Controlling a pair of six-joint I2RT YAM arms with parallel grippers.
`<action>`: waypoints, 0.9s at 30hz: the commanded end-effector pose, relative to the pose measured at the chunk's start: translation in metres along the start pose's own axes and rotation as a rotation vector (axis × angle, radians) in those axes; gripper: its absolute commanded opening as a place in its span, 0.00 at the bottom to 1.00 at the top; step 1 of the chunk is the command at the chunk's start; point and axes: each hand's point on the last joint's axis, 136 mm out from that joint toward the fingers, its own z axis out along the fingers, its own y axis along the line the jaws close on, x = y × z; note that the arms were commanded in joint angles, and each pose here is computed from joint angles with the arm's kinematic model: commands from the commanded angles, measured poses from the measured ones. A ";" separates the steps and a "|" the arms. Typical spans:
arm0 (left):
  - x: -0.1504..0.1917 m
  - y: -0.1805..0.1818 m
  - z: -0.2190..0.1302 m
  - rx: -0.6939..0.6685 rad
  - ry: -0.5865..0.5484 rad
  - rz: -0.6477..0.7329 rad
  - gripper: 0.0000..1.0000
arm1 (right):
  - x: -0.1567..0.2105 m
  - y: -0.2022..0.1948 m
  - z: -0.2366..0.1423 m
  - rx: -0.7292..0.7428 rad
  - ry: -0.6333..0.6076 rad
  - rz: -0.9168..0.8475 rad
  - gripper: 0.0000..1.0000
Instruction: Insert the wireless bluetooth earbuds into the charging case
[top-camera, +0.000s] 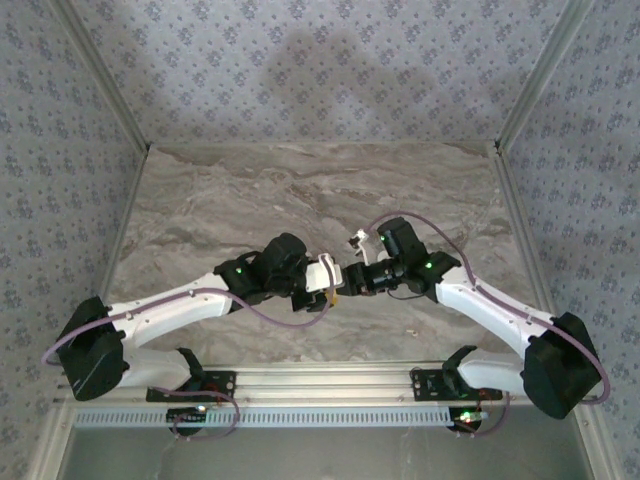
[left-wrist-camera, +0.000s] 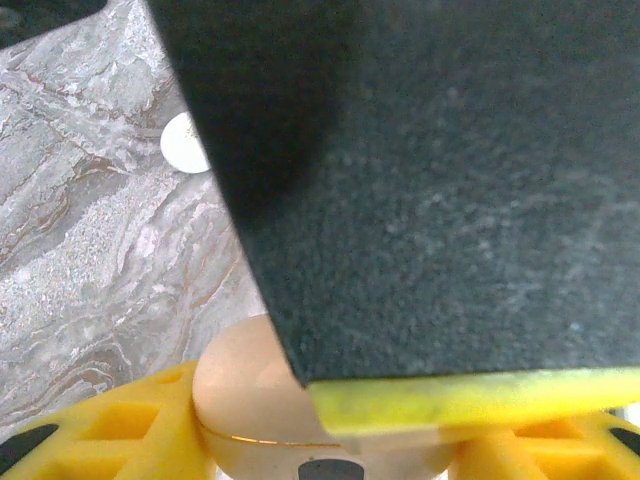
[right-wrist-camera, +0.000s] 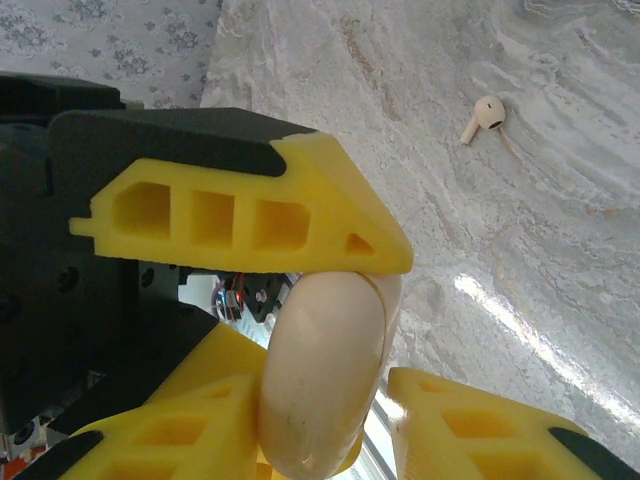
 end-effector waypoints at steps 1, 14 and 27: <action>-0.027 0.001 -0.010 0.009 -0.075 0.007 0.44 | -0.006 0.004 0.001 0.008 -0.009 -0.020 0.35; -0.026 0.029 -0.036 -0.041 -0.099 -0.112 0.81 | -0.009 -0.007 -0.024 0.110 -0.068 -0.209 0.25; -0.023 0.022 -0.084 0.219 -0.189 -0.123 0.80 | -0.029 0.013 -0.053 0.096 -0.122 -0.667 0.24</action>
